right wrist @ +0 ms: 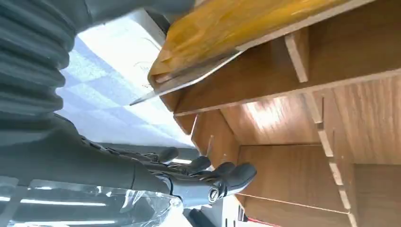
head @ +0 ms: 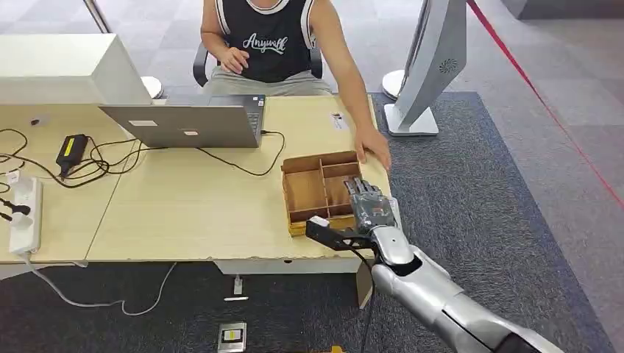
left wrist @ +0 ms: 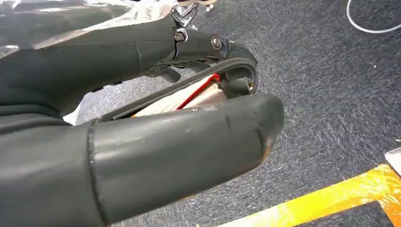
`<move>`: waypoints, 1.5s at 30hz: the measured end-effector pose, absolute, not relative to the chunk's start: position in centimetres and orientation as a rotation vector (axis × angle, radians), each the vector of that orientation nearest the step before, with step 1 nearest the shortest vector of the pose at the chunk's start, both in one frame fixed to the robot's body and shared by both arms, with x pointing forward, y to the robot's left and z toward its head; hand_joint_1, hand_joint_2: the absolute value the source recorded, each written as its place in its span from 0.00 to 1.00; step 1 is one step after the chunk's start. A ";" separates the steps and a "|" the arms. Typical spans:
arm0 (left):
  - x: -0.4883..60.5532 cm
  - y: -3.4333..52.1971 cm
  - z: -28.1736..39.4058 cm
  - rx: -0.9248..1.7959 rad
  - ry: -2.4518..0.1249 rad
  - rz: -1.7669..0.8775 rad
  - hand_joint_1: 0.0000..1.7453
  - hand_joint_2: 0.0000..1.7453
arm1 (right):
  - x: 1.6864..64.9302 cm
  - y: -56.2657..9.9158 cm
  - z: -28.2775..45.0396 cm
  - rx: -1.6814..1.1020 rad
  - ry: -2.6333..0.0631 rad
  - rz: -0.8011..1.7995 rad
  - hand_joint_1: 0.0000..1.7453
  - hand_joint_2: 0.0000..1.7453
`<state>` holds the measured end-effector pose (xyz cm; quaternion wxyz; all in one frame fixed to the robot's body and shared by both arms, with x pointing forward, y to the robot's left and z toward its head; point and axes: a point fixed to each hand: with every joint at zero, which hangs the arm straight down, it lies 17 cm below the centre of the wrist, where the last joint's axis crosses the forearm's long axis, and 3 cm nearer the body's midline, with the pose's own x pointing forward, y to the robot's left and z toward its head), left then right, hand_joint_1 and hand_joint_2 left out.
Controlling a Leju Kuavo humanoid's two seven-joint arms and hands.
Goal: Pass the card to the sensor for recognition and then transmit it.
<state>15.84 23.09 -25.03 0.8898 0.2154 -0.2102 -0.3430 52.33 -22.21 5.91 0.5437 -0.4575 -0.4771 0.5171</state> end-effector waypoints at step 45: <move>15.7 23.1 -25.1 0.447 -0.427 -0.714 0.00 0.00 | 51.2 -24.4 8.2 -1.099 -1.114 1.229 0.00 1.00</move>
